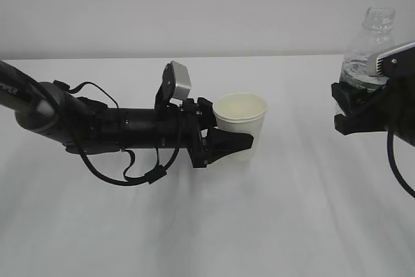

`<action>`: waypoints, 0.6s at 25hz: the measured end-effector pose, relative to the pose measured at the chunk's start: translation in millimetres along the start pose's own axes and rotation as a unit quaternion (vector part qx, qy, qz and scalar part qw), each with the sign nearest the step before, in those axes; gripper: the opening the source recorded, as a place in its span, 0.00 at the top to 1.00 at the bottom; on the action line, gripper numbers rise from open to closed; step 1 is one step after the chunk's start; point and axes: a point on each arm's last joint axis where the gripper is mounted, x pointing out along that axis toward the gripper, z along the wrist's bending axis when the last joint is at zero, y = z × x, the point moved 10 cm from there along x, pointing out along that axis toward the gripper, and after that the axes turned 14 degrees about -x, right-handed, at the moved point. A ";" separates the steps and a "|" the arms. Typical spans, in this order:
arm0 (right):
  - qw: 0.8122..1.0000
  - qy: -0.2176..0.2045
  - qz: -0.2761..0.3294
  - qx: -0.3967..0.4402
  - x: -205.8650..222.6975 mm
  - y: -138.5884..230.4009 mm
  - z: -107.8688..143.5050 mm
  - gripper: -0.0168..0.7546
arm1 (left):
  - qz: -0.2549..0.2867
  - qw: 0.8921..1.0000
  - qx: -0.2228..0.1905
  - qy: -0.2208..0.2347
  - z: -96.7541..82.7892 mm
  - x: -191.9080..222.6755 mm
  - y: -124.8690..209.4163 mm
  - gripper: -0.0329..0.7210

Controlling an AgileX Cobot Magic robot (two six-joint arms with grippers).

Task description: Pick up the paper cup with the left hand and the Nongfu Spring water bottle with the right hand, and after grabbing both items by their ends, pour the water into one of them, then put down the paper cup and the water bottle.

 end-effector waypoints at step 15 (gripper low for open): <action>0.998 -0.010 0.022 -0.058 -10.0 -1.5 -1.7 0.42 | 0.036 0.998 -0.009 0.044 -18.2 17.9 16.9 0.29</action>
